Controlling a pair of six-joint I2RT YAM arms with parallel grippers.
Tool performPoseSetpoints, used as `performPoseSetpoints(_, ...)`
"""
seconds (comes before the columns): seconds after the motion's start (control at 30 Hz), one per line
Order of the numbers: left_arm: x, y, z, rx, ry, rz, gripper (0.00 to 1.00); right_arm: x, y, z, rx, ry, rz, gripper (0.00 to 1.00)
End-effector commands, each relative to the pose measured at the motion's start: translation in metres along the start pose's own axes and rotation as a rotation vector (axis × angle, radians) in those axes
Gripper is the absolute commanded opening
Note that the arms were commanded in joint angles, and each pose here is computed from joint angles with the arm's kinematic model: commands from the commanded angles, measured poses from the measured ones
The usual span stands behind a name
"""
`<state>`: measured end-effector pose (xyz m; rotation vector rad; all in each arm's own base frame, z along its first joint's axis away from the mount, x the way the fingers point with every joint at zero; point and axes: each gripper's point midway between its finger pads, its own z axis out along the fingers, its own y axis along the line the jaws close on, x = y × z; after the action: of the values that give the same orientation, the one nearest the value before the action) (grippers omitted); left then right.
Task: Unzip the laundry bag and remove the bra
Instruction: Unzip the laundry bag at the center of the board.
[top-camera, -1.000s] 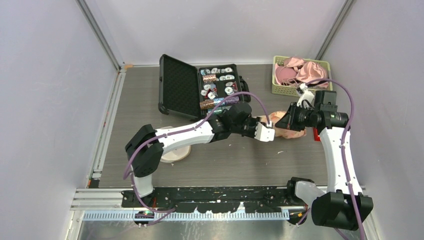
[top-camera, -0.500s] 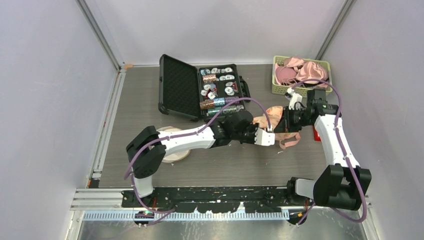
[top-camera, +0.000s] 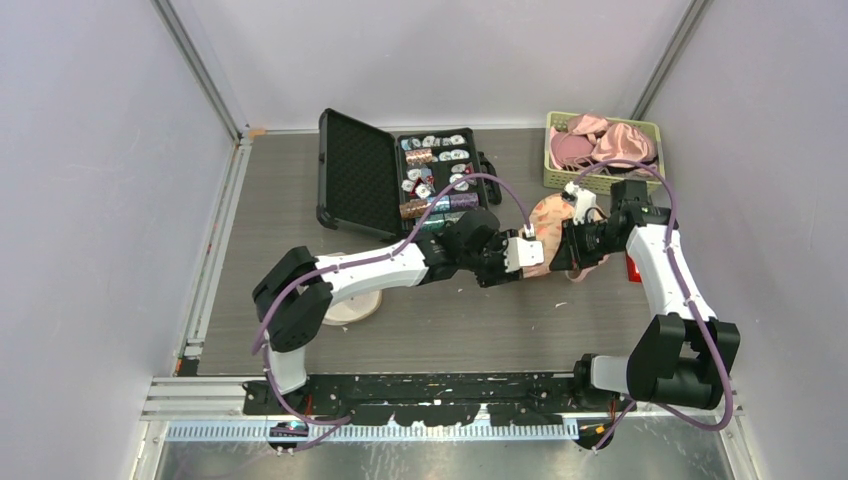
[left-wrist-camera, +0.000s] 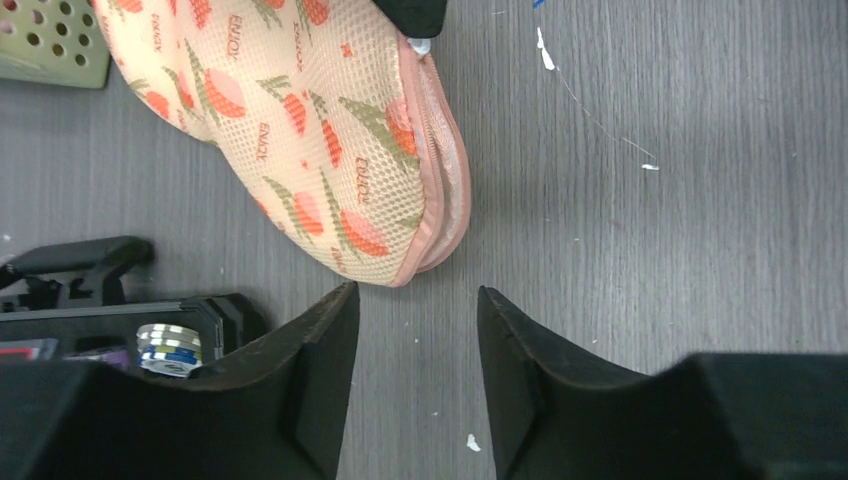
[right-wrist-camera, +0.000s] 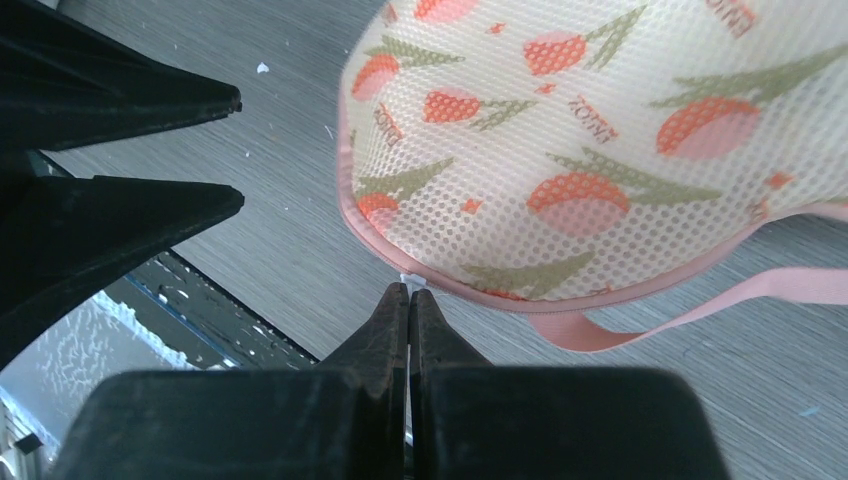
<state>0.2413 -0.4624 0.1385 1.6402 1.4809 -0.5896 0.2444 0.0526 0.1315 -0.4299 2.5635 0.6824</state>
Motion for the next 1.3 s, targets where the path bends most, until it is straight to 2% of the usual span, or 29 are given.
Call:
performPoseSetpoints(0.0,-0.026,0.0,0.005,0.005,-0.094,-0.092,0.54,0.003,0.006,-0.002,-0.029,-0.017,-0.049,0.0)
performPoseSetpoints(0.2,-0.039,0.005,0.028,-0.009,-0.172,-0.151,0.65,0.003,0.009,-0.004,-0.034,-0.03,-0.063,0.01)
performPoseSetpoints(0.3,-0.045,0.007,0.041,-0.027,-0.187,-0.111,0.64,0.002,0.011,-0.004,-0.043,-0.033,-0.061,0.01)
performPoseSetpoints(0.43,-0.052,-0.002,0.058,-0.017,-0.19,-0.027,0.55,-0.001,0.012,-0.003,-0.055,-0.039,-0.053,0.0)
performPoseSetpoints(0.63,-0.033,-0.005,0.063,-0.049,-0.112,0.003,0.13,0.0,0.006,-0.002,-0.03,-0.022,-0.059,0.01)
performPoseSetpoints(0.7,-0.024,-0.005,0.058,-0.068,-0.087,0.005,0.02,0.003,0.002,-0.001,-0.017,-0.008,-0.066,0.0)
performPoseSetpoints(1.27,0.035,-0.009,0.019,-0.118,0.045,-0.071,0.0,0.007,-0.02,0.007,0.027,0.044,-0.119,0.0)
